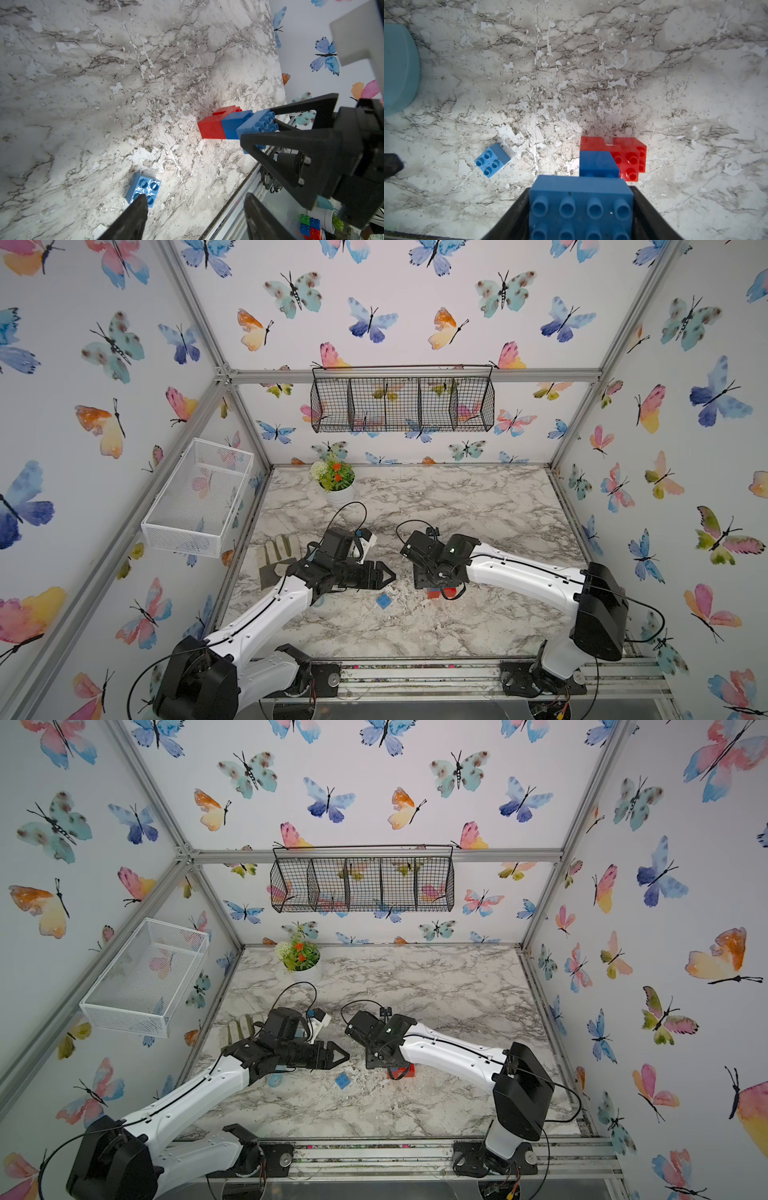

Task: Assemble a giraffe with lego
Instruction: Assemble the lego brick with the lego brick.

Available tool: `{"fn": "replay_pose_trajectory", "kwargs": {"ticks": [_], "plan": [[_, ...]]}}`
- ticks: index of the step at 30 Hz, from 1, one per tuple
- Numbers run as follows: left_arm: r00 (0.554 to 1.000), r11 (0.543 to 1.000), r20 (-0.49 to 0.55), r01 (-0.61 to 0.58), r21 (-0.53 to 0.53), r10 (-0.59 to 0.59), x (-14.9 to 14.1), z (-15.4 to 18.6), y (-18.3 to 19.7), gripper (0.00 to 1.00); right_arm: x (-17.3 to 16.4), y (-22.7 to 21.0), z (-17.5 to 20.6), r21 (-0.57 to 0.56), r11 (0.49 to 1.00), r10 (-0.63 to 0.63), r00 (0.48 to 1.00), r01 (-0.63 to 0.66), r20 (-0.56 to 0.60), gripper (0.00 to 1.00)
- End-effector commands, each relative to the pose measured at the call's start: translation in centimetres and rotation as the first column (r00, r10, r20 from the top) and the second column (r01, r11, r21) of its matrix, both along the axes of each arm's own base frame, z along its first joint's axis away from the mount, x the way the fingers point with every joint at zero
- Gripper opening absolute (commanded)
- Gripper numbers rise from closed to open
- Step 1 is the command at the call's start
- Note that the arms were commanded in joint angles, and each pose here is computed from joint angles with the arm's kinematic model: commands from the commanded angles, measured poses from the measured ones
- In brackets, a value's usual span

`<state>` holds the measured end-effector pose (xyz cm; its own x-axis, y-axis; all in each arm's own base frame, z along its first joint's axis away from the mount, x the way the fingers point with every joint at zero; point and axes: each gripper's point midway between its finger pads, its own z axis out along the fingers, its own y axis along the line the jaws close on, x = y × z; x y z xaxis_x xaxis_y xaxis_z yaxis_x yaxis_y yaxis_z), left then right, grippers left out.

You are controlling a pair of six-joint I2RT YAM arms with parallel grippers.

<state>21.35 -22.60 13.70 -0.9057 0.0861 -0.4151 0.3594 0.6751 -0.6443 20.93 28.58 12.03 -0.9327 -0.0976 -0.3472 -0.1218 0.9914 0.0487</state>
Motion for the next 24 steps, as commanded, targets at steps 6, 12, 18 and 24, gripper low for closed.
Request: {"fn": "replay_pose_trajectory", "kwargs": {"ticks": [6,12,18,24], "plan": [[1.0,1.0,-0.002,0.004,0.009,-0.004,-0.12,-0.47,0.03,0.73,-0.56,0.13,-1.47,-0.029,0.999,0.019,0.999,-0.02,-0.028,0.49],[1.0,1.0,-0.003,0.005,0.009,-0.005,-0.15,-0.48,0.01,0.73,-0.59,0.25,-1.56,-0.025,0.999,0.026,0.999,-0.027,-0.03,0.49],[1.0,1.0,0.0,0.003,0.009,-0.003,-0.09,-0.46,0.02,0.73,-0.52,0.19,-1.41,-0.029,0.999,0.029,0.999,-0.03,-0.025,0.49],[1.0,1.0,-0.001,0.002,0.009,-0.002,-0.09,-0.46,0.03,0.73,-0.89,-0.18,-1.9,-0.048,0.998,0.036,0.998,-0.038,-0.045,0.48]]}}
